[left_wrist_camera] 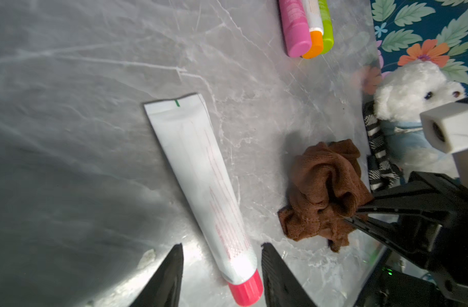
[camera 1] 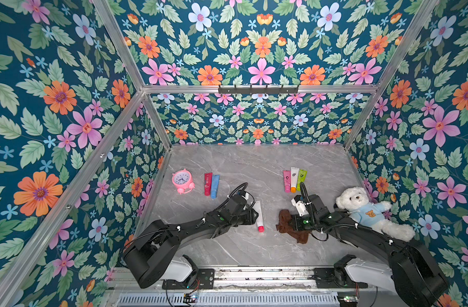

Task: Wipe the surface of the toothpaste tube
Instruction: Adjust the toothpaste at the center of the board, then move the toothpaste to the center of the board, then wipe the dirt from the toothpaste tube.

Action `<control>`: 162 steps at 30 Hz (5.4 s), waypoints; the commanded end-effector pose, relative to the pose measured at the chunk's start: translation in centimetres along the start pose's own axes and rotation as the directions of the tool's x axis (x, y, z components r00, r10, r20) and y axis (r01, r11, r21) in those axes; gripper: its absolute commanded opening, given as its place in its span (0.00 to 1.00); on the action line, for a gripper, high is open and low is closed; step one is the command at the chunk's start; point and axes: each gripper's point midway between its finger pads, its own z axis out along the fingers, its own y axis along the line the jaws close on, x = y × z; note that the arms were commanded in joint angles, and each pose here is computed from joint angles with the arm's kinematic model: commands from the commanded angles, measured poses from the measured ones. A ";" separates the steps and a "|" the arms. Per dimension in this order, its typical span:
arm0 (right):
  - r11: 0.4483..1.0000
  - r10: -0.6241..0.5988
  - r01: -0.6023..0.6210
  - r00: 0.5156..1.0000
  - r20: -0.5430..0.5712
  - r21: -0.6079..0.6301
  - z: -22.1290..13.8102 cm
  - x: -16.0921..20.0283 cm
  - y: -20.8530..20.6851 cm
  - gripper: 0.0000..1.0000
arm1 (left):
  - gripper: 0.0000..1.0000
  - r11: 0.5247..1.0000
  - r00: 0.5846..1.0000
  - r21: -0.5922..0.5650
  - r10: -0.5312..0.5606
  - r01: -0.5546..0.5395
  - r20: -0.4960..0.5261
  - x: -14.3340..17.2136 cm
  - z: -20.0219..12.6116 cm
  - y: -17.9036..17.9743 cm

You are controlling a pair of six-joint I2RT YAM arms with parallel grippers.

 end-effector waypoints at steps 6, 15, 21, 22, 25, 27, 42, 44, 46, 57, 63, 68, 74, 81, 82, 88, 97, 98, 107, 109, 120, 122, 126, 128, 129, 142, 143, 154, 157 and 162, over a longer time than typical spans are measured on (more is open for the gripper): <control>0.999 -0.015 0.015 1.000 0.022 -0.029 -0.1 -0.5 0.6 0.00 | 0.50 0.997 0.997 0.032 -0.066 0.065 0.034 -0.6 1.1 -0.4; 0.999 -0.019 0.020 0.999 0.027 -0.038 -0.2 -0.4 0.7 0.00 | 0.47 0.998 0.998 -0.003 -0.056 0.056 -0.002 0.4 3.0 0.2; 0.999 -0.020 0.021 0.999 0.027 -0.048 -0.2 -0.4 0.8 0.00 | 0.29 0.998 0.999 -0.041 -0.045 0.044 -0.027 1.3 3.7 1.0; 0.999 -0.019 0.021 0.999 0.025 -0.048 -0.1 -0.3 0.8 0.00 | 0.25 0.998 0.999 -0.044 -0.043 0.041 -0.028 1.3 3.8 1.0; 0.999 -0.019 0.020 0.999 0.025 -0.049 -0.1 -0.3 0.9 0.00 | 0.12 0.997 0.999 -0.074 -0.028 0.026 -0.035 1.4 4.0 1.3; 0.999 -0.020 0.021 0.999 0.027 -0.049 -0.2 -0.4 0.8 0.00 | 0.06 0.994 0.999 -0.112 -0.003 -0.002 -0.047 1.3 4.0 1.6; 0.998 -0.024 0.024 1.000 0.011 -0.057 0.2 -0.3 1.0 0.00 | 0.00 0.610 0.905 -0.672 0.333 -0.420 -0.264 -4.2 -6.9 7.3; 0.998 -0.022 0.022 1.000 0.009 -0.055 0.2 -0.3 1.0 0.00 | 0.00 0.581 0.897 -0.686 0.335 -0.439 -0.290 -4.0 -6.7 7.9; 0.998 -0.021 0.021 1.000 0.006 -0.052 0.2 -0.3 0.9 0.00 | 0.00 0.537 0.880 -0.701 0.349 -0.470 -0.322 -3.8 -6.2 8.4; 0.999 -0.006 0.005 1.000 -0.024 -0.032 0.6 -0.1 0.5 0.00 | 0.00 0.396 0.798 -0.702 0.412 -0.592 -0.440 -2.2 -1.1 7.5; 1.000 -0.004 0.003 1.000 -0.028 -0.030 0.7 -0.1 0.5 0.00 | 0.21 0.391 0.779 -0.685 0.438 -0.615 -0.449 -0.6 0.7 6.4; 1.000 -0.001 0.000 0.999 -0.040 -0.028 0.9 -0.1 0.5 0.00 | 0.36 0.454 0.785 -0.649 0.456 -0.610 -0.419 0.5 1.8 4.8; 1.000 0.000 -0.001 0.999 -0.044 -0.030 1.0 -0.1 0.5 0.00 | 0.42 0.551 0.816 -0.619 0.498 -0.559 -0.294 -0.2 0.8 1.9; 1.000 -0.002 0.001 0.999 -0.044 -0.029 1.0 -0.2 0.5 0.00 | 0.53 0.712 0.881 -0.572 0.472 -0.407 -0.040 -2.3 -4.0 0.1; 1.000 -0.004 0.002 0.999 -0.045 -0.029 1.0 -0.2 0.5 0.00 | 0.57 0.744 0.891 -0.545 0.455 -0.386 -0.011 -2.2 -4.3 0.2; 1.000 -0.004 0.003 0.999 -0.044 -0.028 1.0 -0.2 0.5 0.00 | 0.81 0.896 0.939 -0.368 0.316 -0.247 0.138 -0.2 -5.2 2.3; 1.000 -0.001 0.000 0.999 -0.048 -0.023 1.1 -0.3 0.5 0.00 | 0.72 0.935 0.965 -0.306 0.227 -0.178 0.133 1.5 -4.1 6.1; 1.000 -0.001 0.000 0.999 -0.049 -0.023 1.0 -0.2 0.5 0.00 | 0.71 0.939 0.966 -0.293 0.223 -0.177 0.130 1.6 -3.9 6.2; 1.000 0.001 -0.002 0.999 -0.049 -0.017 1.1 -0.3 0.4 0.00 | 0.68 0.930 0.968 -0.293 0.246 -0.222 0.046 2.9 -2.5 6.7; 1.000 0.000 -0.001 0.999 -0.048 -0.016 1.1 -0.4 0.4 0.00 | 0.55 0.927 0.967 -0.293 0.253 -0.234 0.028 3.2 -2.4 6.8; 0.987 -0.031 0.032 0.999 0.014 -0.155 -0.9 -3.2 4.4 0.00 | 0.24 0.865 0.873 -0.124 0.472 -0.486 -0.125 6.1 -0.3 1.7; 0.985 -0.043 0.046 0.999 0.024 -0.168 -0.9 -4.0 5.2 0.00 | 0.24 0.845 0.848 -0.093 0.512 -0.526 -0.137 6.5 0.0 0.7; 0.984 -0.056 0.061 0.998 0.038 -0.168 -0.3 -5.6 5.9 0.00 | 0.24 0.822 0.820 -0.065 0.553 -0.566 -0.146 7.1 0.4 -0.1; 0.986 -0.057 0.061 0.998 0.031 -0.154 0.6 -6.1 5.7 0.00 | 0.22 0.820 0.817 -0.051 0.558 -0.569 -0.144 7.4 0.5 -0.2; 0.987 -0.057 0.060 0.998 0.023 -0.146 1.1 -6.3 5.6 0.00 | 0.22 0.821 0.817 -0.043 0.560 -0.570 -0.141 7.6 0.6 -0.4; 0.999 -0.035 0.036 0.988 -0.147 0.006 6.6 -2.7 1.5 0.00 | 0.12 0.815 0.815 -0.064 0.566 -0.576 -0.123 8.3 0.8 0.1; 0.999 -0.033 0.034 0.988 -0.150 0.006 6.6 -2.3 1.4 0.00 | 0.12 0.815 0.815 -0.065 0.566 -0.575 -0.124 8.3 0.8 0.1; 0.987 -0.056 0.025 0.978 -0.200 -0.156 6.7 3.0 6.7 0.00 | 0.10 0.812 0.810 -0.058 0.570 -0.581 -0.137 8.5 1.2 0.1; 0.982 -0.054 0.018 0.980 -0.190 -0.189 6.7 3.0 7.6 0.00 | 0.09 0.810 0.808 -0.055 0.572 -0.584 -0.141 8.6 1.4 0.1; 0.991 -0.011 -0.006 0.992 -0.125 -0.137 6.0 0.4 5.4 0.00 | 0.09 0.808 0.805 -0.050 0.576 -0.587 -0.142 8.7 1.3 0.0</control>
